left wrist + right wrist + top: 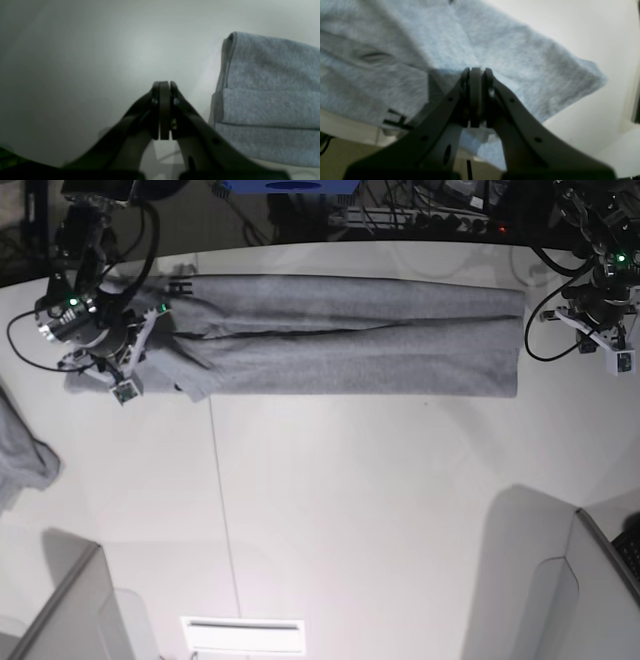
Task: Fold the T-shirt properly
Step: 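Regrasp the folded strip ends with both grippers and straighten it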
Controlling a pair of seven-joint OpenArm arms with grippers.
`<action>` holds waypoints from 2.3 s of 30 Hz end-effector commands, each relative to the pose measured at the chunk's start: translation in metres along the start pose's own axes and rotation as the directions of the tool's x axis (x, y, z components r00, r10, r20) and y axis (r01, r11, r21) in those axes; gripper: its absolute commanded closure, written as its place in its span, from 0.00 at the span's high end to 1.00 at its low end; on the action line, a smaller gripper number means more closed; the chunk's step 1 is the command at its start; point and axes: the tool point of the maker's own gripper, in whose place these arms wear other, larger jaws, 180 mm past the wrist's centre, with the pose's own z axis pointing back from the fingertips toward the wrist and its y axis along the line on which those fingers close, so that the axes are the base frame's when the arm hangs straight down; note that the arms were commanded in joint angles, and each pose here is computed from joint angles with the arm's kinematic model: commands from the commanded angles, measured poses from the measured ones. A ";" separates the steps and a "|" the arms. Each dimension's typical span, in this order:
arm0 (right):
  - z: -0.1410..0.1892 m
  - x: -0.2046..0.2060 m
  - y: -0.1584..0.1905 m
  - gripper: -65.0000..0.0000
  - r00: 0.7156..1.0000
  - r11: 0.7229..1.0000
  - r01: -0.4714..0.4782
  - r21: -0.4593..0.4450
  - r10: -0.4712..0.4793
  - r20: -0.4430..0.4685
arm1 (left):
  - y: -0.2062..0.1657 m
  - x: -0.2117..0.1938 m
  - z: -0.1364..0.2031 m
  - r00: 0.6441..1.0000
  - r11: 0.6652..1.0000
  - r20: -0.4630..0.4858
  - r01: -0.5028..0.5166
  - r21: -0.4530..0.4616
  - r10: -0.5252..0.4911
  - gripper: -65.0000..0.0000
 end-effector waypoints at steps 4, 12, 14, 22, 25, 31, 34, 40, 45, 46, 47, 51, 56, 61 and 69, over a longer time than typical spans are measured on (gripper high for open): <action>0.003 0.000 -0.001 0.00 1.000 1.000 0.000 -0.008 0.000 0.010 | -0.010 0.010 0.000 0.999 0.999 0.029 0.034 -0.028 -0.033 0.00; 0.003 -0.012 0.005 0.00 1.000 1.000 0.006 0.003 -0.006 -0.015 | -0.064 0.006 -0.012 0.995 0.982 0.015 0.099 -0.161 -0.098 0.00; 0.008 -0.014 -0.005 0.00 1.000 0.999 0.026 -0.027 -0.027 -0.013 | -0.080 0.011 -0.015 0.993 0.973 0.026 0.116 -0.198 -0.113 0.00; 0.023 -0.020 -0.038 0.41 0.996 0.989 0.093 -0.118 -0.093 0.003 | -0.106 0.016 -0.026 0.998 0.966 0.034 0.059 -0.250 -0.052 0.00; 0.019 -0.016 -0.041 0.32 0.995 0.988 0.104 -0.113 -0.104 0.006 | -0.106 0.006 -0.040 1.000 0.966 -0.011 0.022 -0.259 -0.026 0.00; -0.010 -0.032 -0.036 0.00 0.987 0.986 0.161 -0.050 -0.162 -0.021 | -0.104 -0.022 -0.061 0.995 0.963 -0.099 -0.044 -0.267 0.017 0.00; -0.024 -0.043 -0.032 0.00 0.980 0.982 0.190 -0.019 -0.191 -0.047 | -0.103 -0.030 -0.069 0.994 0.961 -0.097 -0.076 -0.267 0.052 0.00; -0.053 -0.044 -0.028 0.00 0.967 0.967 0.252 0.040 -0.250 -0.055 | -0.096 -0.055 -0.086 0.981 0.958 -0.175 -0.126 -0.257 0.082 0.00; -0.070 -0.018 -0.045 0.00 0.958 0.956 0.288 0.061 -0.287 -0.018 | -0.088 -0.036 -0.095 0.984 0.960 -0.144 -0.136 -0.245 0.102 0.00; -0.072 -0.010 -0.049 0.00 0.956 0.954 0.294 0.064 -0.294 -0.009 | -0.085 -0.033 -0.096 0.985 0.961 -0.141 -0.134 -0.241 0.102 0.00; -0.074 -0.002 -0.052 0.00 0.954 0.952 0.298 0.068 -0.299 0.003 | -0.086 -0.023 -0.098 0.987 0.961 -0.122 -0.133 -0.245 0.105 0.00; -0.072 0.020 -0.063 0.00 0.954 0.953 0.297 0.065 -0.299 0.034 | -0.082 0.000 -0.099 0.991 0.961 -0.074 -0.128 -0.245 0.113 0.00; -0.038 0.045 -0.072 0.00 0.968 0.974 0.228 -0.004 -0.226 0.106 | -0.057 0.039 -0.079 0.989 0.974 0.056 -0.124 -0.192 0.137 0.00; 0.010 0.075 -0.079 0.00 0.967 0.981 0.160 -0.106 -0.134 0.216 | -0.056 0.076 -0.052 0.984 0.983 0.154 -0.057 -0.173 0.085 0.00; 0.038 0.065 -0.075 0.00 0.974 0.977 0.119 -0.175 -0.081 0.211 | -0.006 0.075 -0.001 0.924 0.924 0.179 -0.291 -0.249 0.339 0.00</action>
